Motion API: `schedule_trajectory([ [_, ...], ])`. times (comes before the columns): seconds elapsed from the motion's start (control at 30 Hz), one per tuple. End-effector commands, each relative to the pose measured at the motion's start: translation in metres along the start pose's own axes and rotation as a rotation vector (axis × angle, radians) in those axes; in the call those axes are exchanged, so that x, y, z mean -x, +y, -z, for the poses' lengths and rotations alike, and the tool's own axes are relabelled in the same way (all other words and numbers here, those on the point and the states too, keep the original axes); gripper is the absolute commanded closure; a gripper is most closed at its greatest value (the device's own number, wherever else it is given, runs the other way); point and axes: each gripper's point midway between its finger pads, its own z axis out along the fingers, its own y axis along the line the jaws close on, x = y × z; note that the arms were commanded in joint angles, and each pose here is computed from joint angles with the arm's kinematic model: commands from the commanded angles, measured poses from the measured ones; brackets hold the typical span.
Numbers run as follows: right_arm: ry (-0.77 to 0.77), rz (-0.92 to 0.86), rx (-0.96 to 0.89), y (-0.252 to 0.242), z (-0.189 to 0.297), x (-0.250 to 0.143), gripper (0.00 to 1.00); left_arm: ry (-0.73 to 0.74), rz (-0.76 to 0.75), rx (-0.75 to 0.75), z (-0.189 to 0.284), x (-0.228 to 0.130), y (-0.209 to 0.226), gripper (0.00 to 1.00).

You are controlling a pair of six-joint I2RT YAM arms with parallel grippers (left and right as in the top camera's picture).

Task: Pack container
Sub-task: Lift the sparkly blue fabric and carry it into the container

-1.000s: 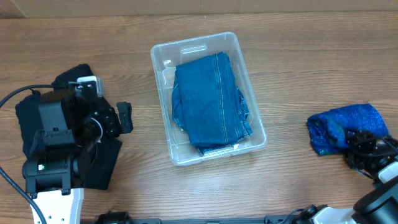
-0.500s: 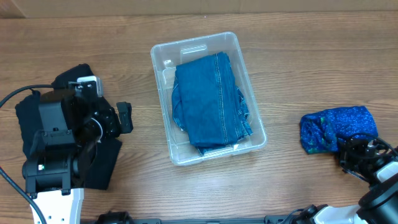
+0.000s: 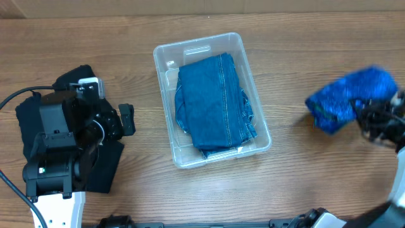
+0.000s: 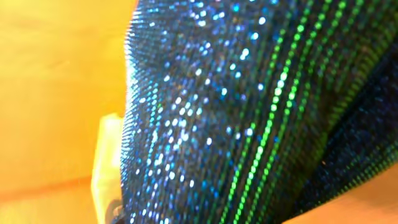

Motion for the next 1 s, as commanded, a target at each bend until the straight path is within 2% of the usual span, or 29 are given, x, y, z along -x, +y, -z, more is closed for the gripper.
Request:
schedule_trajectory([
  [0.0,0.002,0.299,0.170,0.112,0.025,-0.011,0.96,-0.025,-0.020,-0.001,0.006,0.007,-0.002,0.00],
  [0.17,0.109,0.527,0.317,0.200,0.031,-0.061,0.96,-0.025,-0.020,-0.001,0.006,0.007,-0.002,0.00],
  [0.33,0.195,0.565,0.406,0.248,0.020,-0.107,0.96,-0.025,-0.020,-0.001,0.006,0.007,-0.002,0.00],
  [0.43,0.162,0.507,0.371,0.266,0.007,-0.120,0.96,-0.025,-0.020,-0.001,0.006,0.007,-0.002,0.00],
  [0.63,0.082,0.245,0.320,0.297,-0.021,-0.137,0.96,-0.025,-0.020,0.000,0.006,0.007,-0.002,0.00],
  [0.8,0.188,0.123,0.341,0.316,-0.069,-0.178,0.96,-0.051,-0.023,0.028,0.011,0.015,0.001,0.00],
  [0.87,0.255,0.047,0.317,0.316,-0.101,-0.202,0.96,-0.081,-0.023,0.087,0.022,0.024,0.010,0.00],
  [0.97,0.292,-0.032,0.286,0.312,-0.134,-0.221,0.96,-0.117,-0.027,0.093,0.035,0.037,0.008,0.00],
])
